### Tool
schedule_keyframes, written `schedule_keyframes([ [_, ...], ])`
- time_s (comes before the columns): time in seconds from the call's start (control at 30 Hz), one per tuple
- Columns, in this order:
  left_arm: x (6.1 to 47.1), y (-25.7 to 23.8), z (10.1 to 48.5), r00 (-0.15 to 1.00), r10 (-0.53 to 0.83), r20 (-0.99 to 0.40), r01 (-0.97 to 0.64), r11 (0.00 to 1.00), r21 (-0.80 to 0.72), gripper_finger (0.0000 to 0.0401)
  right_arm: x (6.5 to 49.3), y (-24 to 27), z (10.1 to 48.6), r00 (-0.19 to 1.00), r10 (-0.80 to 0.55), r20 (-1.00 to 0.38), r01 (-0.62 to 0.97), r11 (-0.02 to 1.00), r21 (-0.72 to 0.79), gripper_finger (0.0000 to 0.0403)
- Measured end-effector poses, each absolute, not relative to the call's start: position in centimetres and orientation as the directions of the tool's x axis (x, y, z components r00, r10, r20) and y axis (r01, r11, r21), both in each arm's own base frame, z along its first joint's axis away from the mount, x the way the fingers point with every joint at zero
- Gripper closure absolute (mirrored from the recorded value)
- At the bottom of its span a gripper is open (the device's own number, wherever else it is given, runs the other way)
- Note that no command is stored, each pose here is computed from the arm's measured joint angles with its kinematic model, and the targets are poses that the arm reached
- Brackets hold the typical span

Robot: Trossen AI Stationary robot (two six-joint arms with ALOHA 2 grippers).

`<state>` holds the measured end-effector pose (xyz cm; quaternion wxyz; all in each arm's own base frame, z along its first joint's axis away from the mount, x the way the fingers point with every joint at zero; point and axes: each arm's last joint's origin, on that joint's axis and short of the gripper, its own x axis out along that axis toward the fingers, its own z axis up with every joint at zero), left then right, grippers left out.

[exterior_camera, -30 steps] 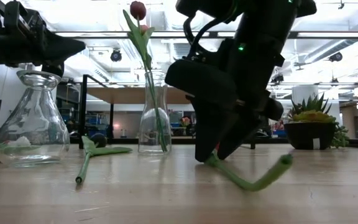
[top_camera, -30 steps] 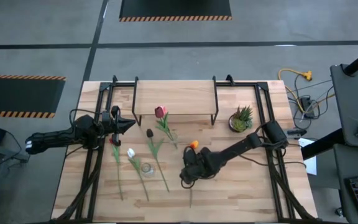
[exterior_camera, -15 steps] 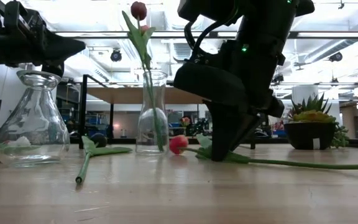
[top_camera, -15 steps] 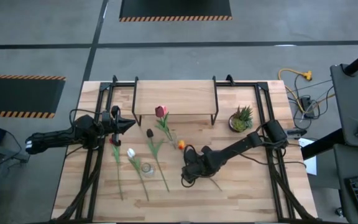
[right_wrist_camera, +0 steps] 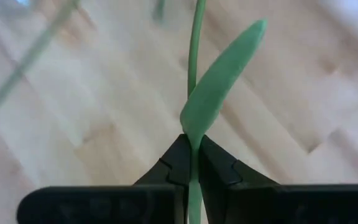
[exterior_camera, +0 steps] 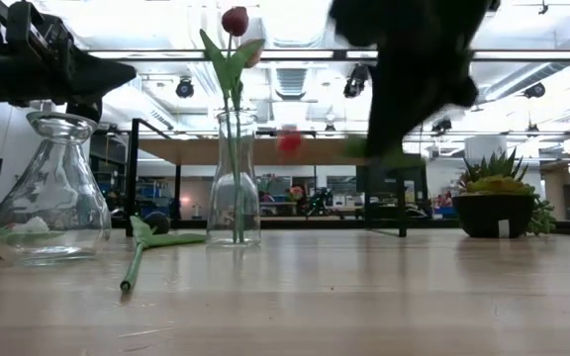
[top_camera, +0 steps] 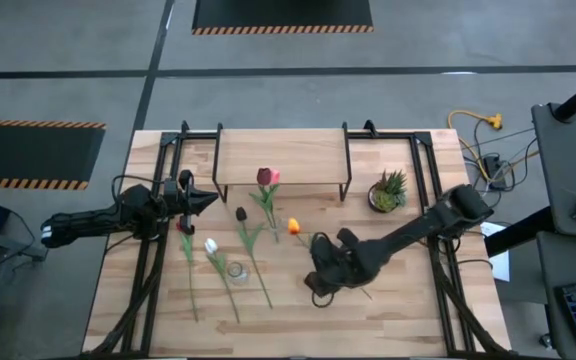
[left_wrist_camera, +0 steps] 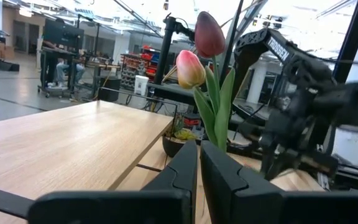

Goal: Pick and place flowers into a vace then onto a shelf
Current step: Put the yellow flower into the top transparent vase

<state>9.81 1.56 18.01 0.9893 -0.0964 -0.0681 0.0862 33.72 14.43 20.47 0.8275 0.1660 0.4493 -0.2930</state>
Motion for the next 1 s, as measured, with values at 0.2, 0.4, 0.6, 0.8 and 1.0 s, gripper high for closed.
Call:
schedule_keyframes([
  [0.2,9.8,1.6,18.0,0.976,0.183,0.118,-0.157,0.967,-0.202,0.0397,33.7,14.3,23.7,0.575,-0.36,-0.735,0.561,0.827,0.033,0.039],
  [0.4,9.8,1.6,18.0,0.976,0.183,0.118,-0.157,0.967,-0.202,0.0397,34.5,14.6,27.4,0.769,-0.255,-0.586,0.348,0.936,0.049,0.039],
  [0.6,9.8,1.6,18.0,0.976,0.183,0.118,-0.157,0.967,-0.202,0.0397,35.9,14.9,30.8,0.924,-0.186,-0.335,0.176,0.982,-0.061,0.039],
  [0.8,9.8,1.6,18.0,0.976,0.184,0.118,-0.158,0.966,-0.203,0.0397,38.4,13.3,32.8,0.973,-0.224,-0.051,0.216,0.969,-0.121,0.039],
  [1.0,9.8,1.6,18.0,0.976,0.183,0.118,-0.157,0.967,-0.202,0.0397,40.9,9.8,32.2,0.947,-0.31,0.086,0.319,0.94,-0.124,0.039],
])
